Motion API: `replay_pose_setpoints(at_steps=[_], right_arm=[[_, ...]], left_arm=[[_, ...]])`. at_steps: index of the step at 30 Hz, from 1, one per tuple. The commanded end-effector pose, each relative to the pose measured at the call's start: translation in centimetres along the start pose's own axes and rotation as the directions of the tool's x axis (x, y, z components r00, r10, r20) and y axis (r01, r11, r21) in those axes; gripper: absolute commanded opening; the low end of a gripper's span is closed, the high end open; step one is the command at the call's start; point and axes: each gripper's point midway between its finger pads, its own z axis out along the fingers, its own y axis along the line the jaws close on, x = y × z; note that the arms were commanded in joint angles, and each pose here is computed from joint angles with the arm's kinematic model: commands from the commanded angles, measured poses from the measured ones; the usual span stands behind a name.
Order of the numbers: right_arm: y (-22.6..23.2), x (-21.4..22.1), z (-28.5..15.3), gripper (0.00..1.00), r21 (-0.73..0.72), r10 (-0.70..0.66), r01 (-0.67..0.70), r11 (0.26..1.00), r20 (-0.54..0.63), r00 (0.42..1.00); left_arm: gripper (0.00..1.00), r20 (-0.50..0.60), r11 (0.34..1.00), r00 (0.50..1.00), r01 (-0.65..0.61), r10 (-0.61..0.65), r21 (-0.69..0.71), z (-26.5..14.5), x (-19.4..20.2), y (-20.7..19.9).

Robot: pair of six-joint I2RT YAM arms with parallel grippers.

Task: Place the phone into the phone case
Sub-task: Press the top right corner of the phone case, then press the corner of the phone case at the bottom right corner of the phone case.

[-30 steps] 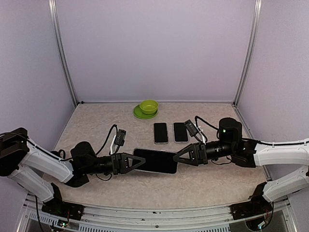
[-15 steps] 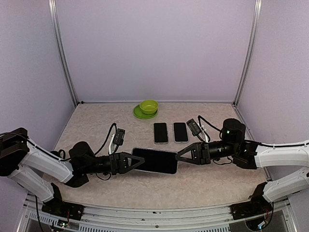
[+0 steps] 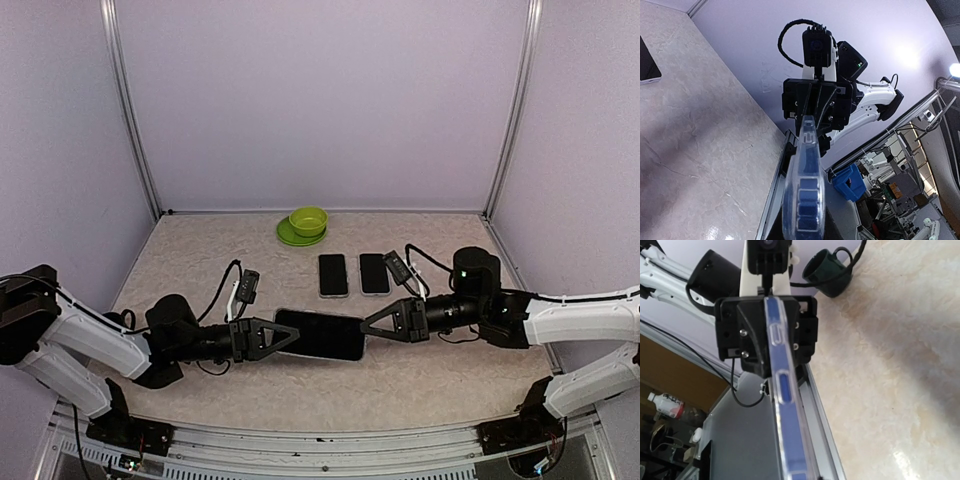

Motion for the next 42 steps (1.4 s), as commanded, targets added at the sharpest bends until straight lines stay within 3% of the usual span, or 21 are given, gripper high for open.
replay_pose_setpoints(at_steps=[1, 4, 8, 20, 33, 36, 38, 42], right_arm=[[2.6, -1.7, -0.3, 0.16, -0.048, -0.083, 0.085, 0.995, 0.039, 0.996], [2.6, -1.4, -0.3, 0.36, -0.064, -0.078, 0.08, 0.995, 0.034, 0.996], [2.2, -1.0, 0.1, 0.51, -0.068, -0.059, 0.06, 0.996, 0.029, 0.998], [0.5, 0.5, 2.7, 0.55, -0.05, -0.001, 0.0, 0.999, -0.026, 1.0], [0.8, 0.3, 3.7, 0.38, -0.069, 0.016, -0.018, 0.997, -0.026, 1.0], [0.2, 0.3, 4.0, 0.25, -0.044, 0.037, -0.038, 0.998, -0.033, 0.999], [-0.4, 0.2, 4.3, 0.03, -0.017, 0.052, -0.053, 0.998, -0.035, 0.998], [-1.5, 0.2, 4.3, 0.0, 0.052, 0.047, -0.045, 0.998, -0.038, 0.998]], left_arm=[[0.0, 0.07, 0.999, 0.997, -0.019, 0.021, -0.035, -0.2, -1.5, 0.3], [0.0, 0.101, 0.999, 0.994, -0.029, 0.032, -0.032, -0.5, -2.1, 0.0], [0.0, 0.143, 0.999, 0.988, -0.052, 0.054, -0.016, -0.9, -3.0, -0.7], [0.0, 0.216, 0.995, 0.973, -0.096, 0.086, 0.037, -2.0, -4.3, -2.7], [0.0, 0.204, 0.995, 0.976, -0.088, 0.079, 0.036, -1.9, -4.1, -2.6], [0.0, 0.202, 0.995, 0.976, -0.089, 0.08, 0.034, -1.9, -4.0, -2.6], [0.0, 0.2, 0.996, 0.977, -0.088, 0.081, 0.028, -1.9, -3.9, -2.5], [0.0, 0.193, 0.997, 0.978, -0.079, 0.077, 0.003, -1.9, -3.9, -2.1]])
